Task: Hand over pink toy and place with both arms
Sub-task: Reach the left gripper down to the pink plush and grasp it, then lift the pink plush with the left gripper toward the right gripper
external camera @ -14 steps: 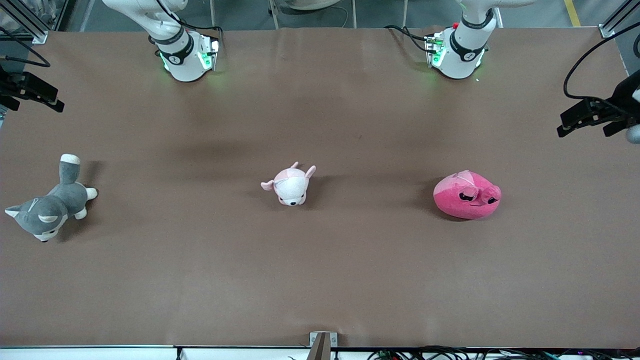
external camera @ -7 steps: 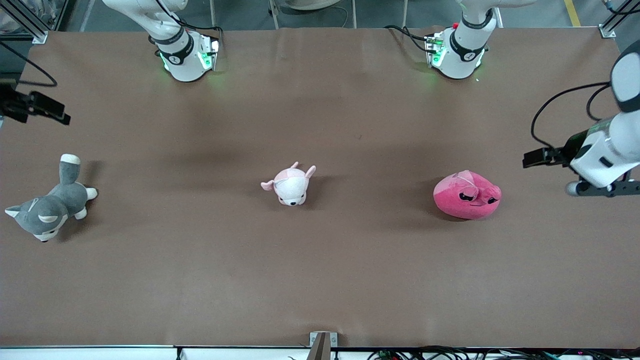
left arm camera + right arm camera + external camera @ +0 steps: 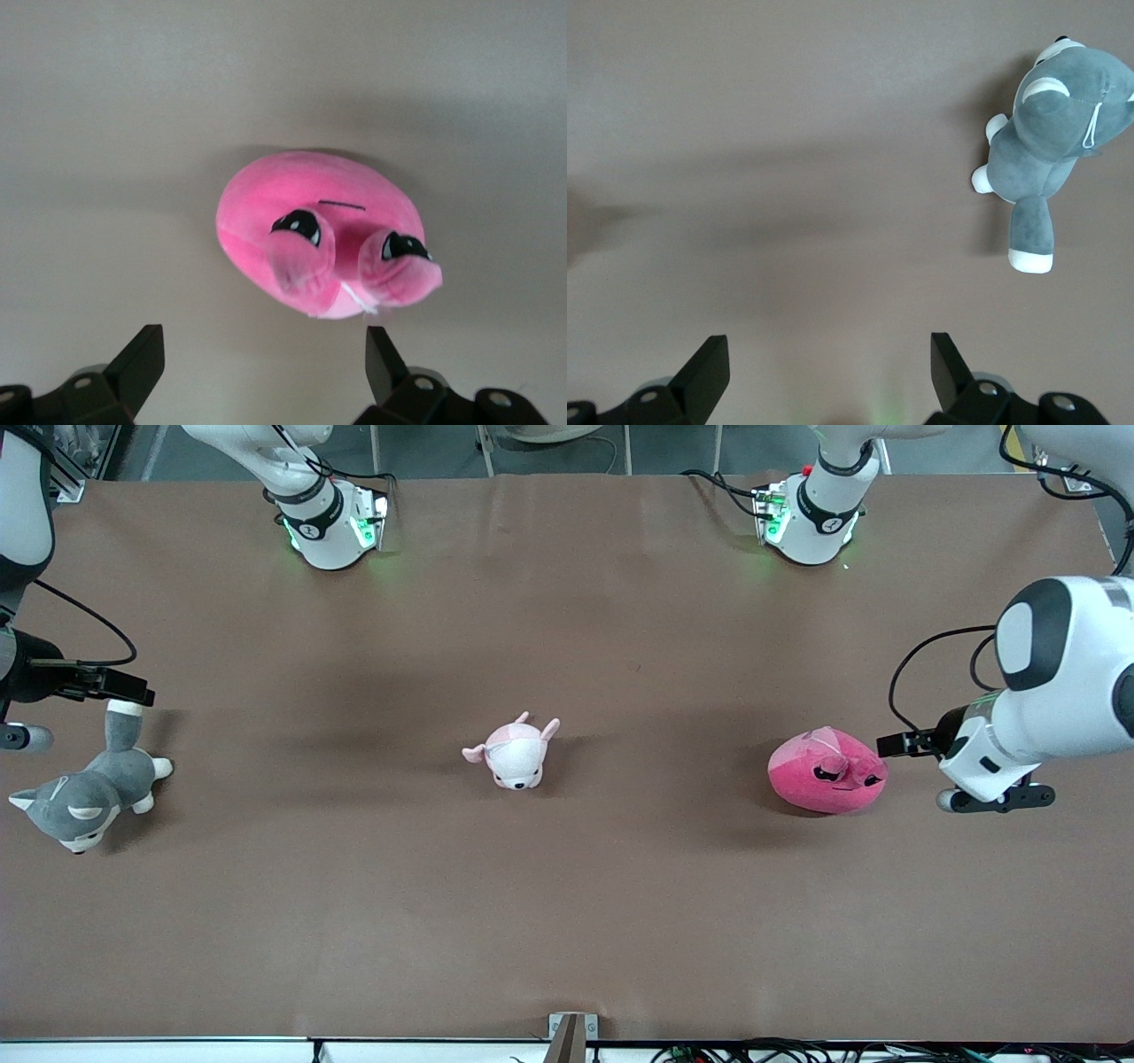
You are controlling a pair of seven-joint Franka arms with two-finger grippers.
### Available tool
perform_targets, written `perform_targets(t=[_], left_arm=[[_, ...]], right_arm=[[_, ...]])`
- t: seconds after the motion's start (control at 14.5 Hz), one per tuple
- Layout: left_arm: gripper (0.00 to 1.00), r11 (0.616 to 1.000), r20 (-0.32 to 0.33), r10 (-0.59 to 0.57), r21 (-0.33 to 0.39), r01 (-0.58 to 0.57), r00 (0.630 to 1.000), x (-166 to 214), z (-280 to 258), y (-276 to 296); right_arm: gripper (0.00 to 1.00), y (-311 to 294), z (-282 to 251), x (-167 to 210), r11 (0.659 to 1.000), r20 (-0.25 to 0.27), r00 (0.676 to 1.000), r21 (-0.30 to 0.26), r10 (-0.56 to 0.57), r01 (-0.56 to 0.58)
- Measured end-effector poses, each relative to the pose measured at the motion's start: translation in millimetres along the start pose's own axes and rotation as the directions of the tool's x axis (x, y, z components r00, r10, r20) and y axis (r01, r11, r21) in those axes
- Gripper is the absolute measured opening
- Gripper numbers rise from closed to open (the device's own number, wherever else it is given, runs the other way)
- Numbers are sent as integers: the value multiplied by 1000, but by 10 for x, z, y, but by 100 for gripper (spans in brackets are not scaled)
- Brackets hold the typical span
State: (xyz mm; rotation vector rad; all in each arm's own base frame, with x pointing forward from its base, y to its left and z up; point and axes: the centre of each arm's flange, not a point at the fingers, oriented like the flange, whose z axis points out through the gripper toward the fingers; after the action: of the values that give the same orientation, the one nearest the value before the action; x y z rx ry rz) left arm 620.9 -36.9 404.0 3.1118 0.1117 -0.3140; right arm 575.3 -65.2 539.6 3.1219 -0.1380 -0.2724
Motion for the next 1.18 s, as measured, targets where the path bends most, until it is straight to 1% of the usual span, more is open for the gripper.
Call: perform_targets(t=[0.28,0.41,0.48,0.55,0.69,0.76,0.9,0.97,1.04,1.18], left_arm=[[100,1000,5,-5,-5,5,1000,75,269,-4],[97,1000,11,-7,-4,7,1000,105,376,-9],[93,1000,16,-8,-3,8,1000,118,429,-10],[93,1000,17,-8,-3,8,1000,133,472,-9],[82,1000,18,-13,-11,13,1000,161,539,0],[81,1000,18,-17,-19,18,1000,170,560,9],[65,999,16,-22,-27,23,1000,186,591,21],[65,999,16,-23,-28,23,1000,194,613,25],[59,999,18,-22,-28,22,1000,201,636,34],[40,999,20,-18,-29,19,1000,209,671,63]], right_arm=[[100,-4,-34,-14,1000,-1,1000,0,-1,1],[100,-18,-30,-18,1000,3,1000,0,8,-8],[100,-29,-28,-21,1000,5,1000,0,25,-25],[100,-42,-25,-24,999,8,999,-1,39,-39],[100,-72,-10,-26,999,13,999,-1,51,-51],[100,-76,-2,-27,999,15,998,-1,54,-54],[100,-79,7,-29,998,19,998,-1,61,-61],[100,-81,7,-30,998,19,997,-1,70,-70],[100,-88,7,-30,996,20,996,-2,84,-84],[100,-127,9,-31,995,21,995,-3,95,-95]])
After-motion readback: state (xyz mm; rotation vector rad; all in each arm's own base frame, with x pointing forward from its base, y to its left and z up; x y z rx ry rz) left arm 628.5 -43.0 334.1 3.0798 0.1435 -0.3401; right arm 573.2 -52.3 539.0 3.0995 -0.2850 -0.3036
